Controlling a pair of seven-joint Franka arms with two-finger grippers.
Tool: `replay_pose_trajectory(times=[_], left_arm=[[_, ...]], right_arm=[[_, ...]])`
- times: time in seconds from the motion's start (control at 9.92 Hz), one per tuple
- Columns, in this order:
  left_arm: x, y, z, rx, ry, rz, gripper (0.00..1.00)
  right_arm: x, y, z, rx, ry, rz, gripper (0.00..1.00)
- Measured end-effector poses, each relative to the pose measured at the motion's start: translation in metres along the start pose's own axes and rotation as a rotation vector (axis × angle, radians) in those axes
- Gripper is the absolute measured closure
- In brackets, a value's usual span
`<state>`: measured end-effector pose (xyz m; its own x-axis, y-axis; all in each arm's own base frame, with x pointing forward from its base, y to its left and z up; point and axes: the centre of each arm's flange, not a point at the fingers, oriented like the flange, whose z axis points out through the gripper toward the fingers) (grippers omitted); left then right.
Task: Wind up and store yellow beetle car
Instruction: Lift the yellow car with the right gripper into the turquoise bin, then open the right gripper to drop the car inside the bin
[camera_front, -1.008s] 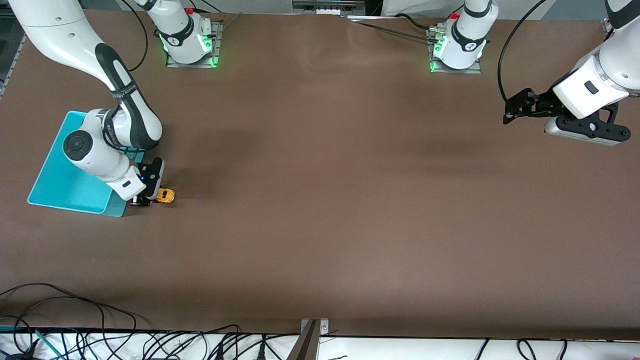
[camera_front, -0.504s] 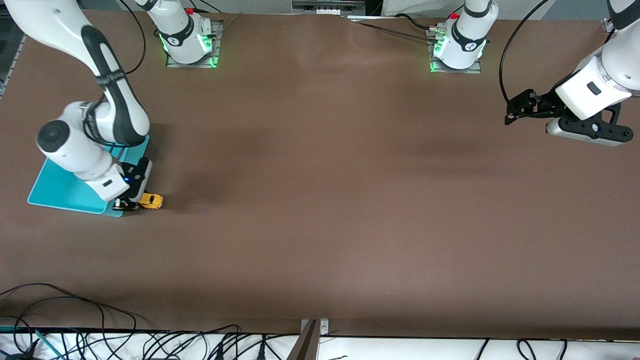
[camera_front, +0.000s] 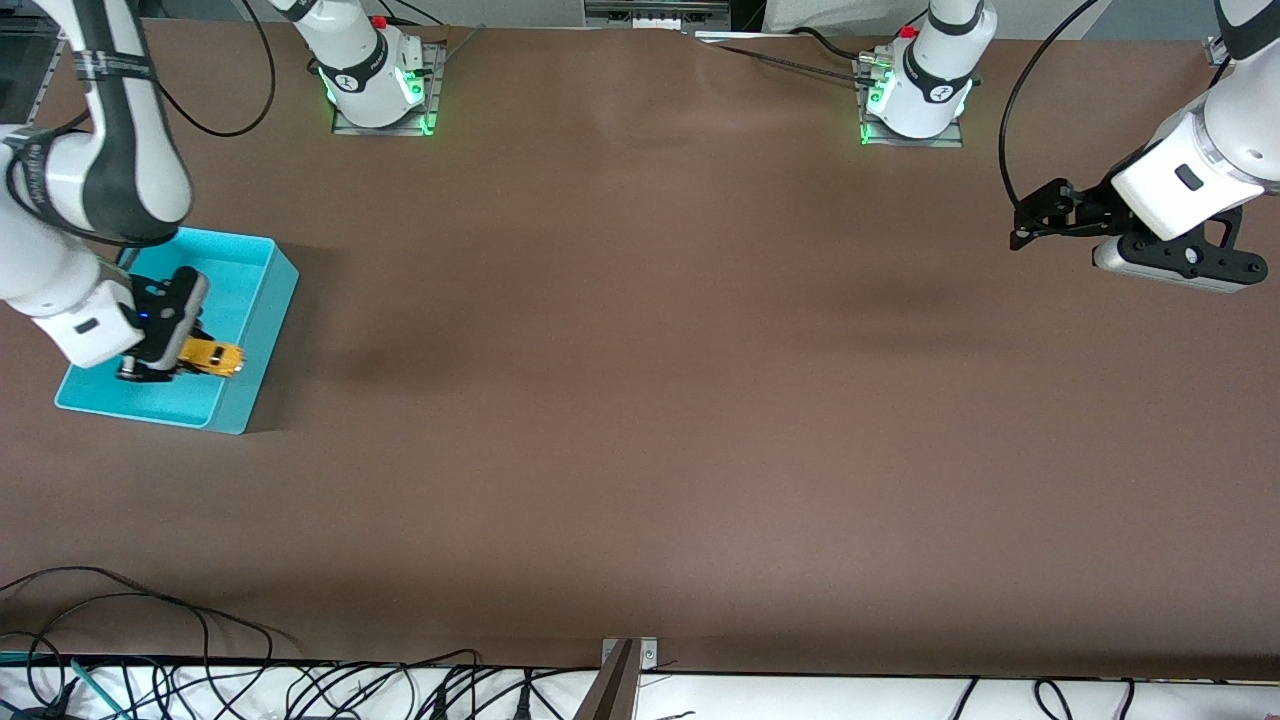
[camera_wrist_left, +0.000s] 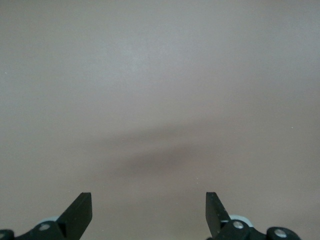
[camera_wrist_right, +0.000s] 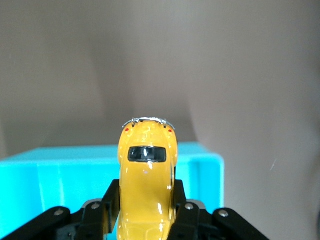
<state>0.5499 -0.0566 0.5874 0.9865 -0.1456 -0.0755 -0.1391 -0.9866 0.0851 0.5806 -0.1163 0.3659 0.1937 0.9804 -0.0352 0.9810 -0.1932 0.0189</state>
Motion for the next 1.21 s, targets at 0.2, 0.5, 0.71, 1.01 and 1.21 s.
replay_pose_trajectory(times=[0.2, 0.5, 0.71, 1.01, 1.21], left_arm=[[0.000, 0.000, 0.000, 0.000, 0.000, 0.000, 0.00], [0.000, 0.001, 0.000, 0.000, 0.000, 0.001, 0.00], [0.000, 0.001, 0.000, 0.000, 0.000, 0.001, 0.00], [0.000, 0.001, 0.000, 0.000, 0.000, 0.001, 0.00], [0.000, 0.001, 0.000, 0.000, 0.000, 0.002, 0.00]], right_arm=[[-0.039, -0.011, 0.033, 0.048, -0.015, 0.011, 0.55], [-0.066, -0.017, 0.083, 0.071, -0.040, 0.046, 0.55], [-0.089, -0.023, 0.114, 0.064, -0.054, 0.061, 0.55], [-0.106, -0.033, 0.150, 0.102, -0.053, 0.099, 0.55], [-0.123, -0.040, 0.169, 0.126, -0.053, 0.132, 0.55]])
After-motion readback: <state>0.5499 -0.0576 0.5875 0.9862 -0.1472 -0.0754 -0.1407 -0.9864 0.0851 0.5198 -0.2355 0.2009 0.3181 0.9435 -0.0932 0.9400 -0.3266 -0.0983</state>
